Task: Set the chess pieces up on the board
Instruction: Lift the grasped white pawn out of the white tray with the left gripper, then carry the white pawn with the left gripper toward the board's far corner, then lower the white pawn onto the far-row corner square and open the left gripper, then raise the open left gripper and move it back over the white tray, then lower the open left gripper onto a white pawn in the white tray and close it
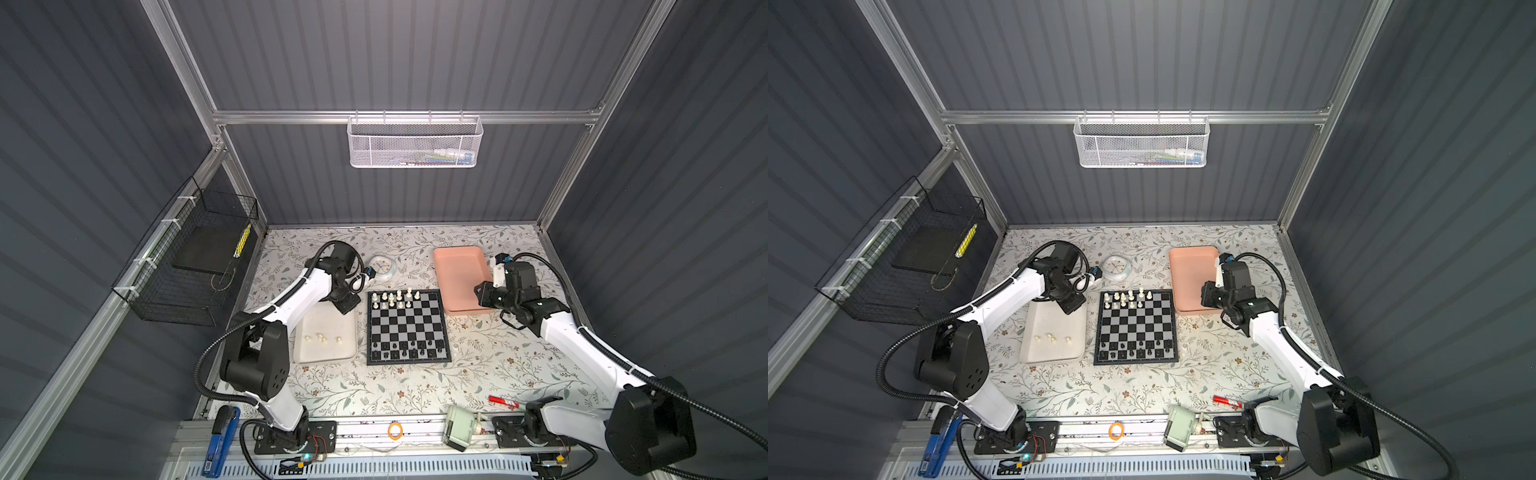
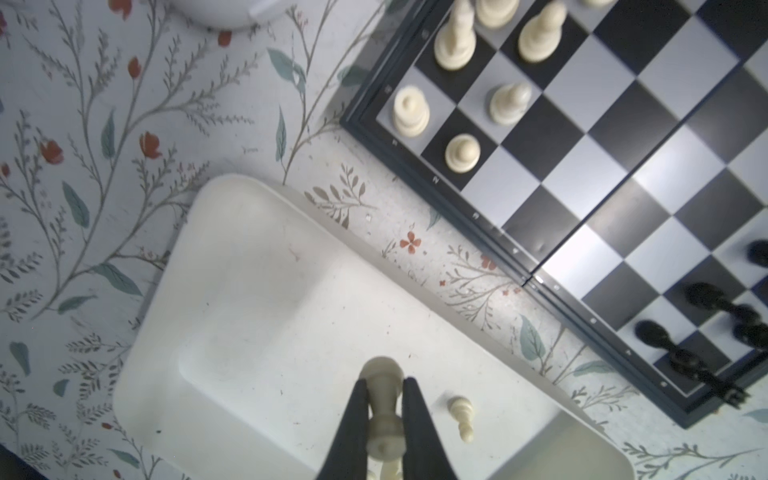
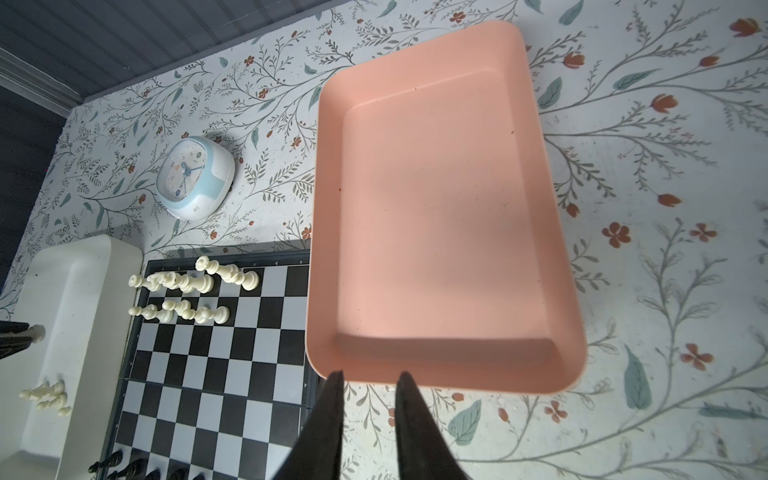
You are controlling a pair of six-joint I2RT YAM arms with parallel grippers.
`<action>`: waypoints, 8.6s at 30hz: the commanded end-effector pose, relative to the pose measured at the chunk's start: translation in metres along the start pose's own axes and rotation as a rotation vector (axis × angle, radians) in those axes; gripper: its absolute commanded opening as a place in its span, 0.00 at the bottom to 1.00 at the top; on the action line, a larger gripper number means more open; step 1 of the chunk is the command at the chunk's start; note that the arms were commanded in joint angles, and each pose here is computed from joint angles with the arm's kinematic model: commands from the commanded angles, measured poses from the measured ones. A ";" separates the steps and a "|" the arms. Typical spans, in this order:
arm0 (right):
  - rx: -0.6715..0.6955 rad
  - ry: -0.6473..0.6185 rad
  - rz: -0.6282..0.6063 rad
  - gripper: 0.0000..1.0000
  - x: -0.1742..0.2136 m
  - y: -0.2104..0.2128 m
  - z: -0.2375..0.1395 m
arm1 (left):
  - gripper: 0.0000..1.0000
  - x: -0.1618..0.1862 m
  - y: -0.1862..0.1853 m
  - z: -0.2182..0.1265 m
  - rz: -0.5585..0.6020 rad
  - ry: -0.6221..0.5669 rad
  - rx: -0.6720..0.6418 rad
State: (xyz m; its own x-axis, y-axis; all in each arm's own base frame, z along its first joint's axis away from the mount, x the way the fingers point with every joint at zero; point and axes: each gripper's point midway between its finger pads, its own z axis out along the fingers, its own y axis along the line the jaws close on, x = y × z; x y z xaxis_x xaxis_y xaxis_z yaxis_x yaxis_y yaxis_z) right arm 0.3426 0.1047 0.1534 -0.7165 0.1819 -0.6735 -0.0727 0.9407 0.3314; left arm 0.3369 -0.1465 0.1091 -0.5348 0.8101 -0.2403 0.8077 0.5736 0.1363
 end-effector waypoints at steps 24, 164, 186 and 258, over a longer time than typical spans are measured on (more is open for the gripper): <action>0.044 -0.040 0.004 0.26 0.007 -0.010 -0.032 | 0.13 -0.190 -0.056 0.002 0.242 -0.199 0.067; 0.094 -0.033 -0.007 0.27 0.029 -0.025 -0.045 | 0.24 -0.217 -0.132 0.105 0.365 -0.117 0.150; 0.094 -0.039 -0.009 0.28 0.027 -0.025 -0.046 | 0.47 -0.226 -0.125 0.088 0.373 -0.149 0.116; -0.133 0.074 -0.038 0.27 0.017 0.022 -0.011 | 0.58 0.138 -0.004 0.015 0.304 0.187 0.169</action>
State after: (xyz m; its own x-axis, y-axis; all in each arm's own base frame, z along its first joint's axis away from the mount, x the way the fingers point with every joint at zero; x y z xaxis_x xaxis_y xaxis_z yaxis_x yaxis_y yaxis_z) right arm 0.3199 0.1248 0.1566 -0.7605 0.1210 -0.6380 -0.1905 0.8976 0.3974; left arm 0.2740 -0.0343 0.0692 -0.4323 0.9013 -0.0279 0.8992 0.4332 0.0618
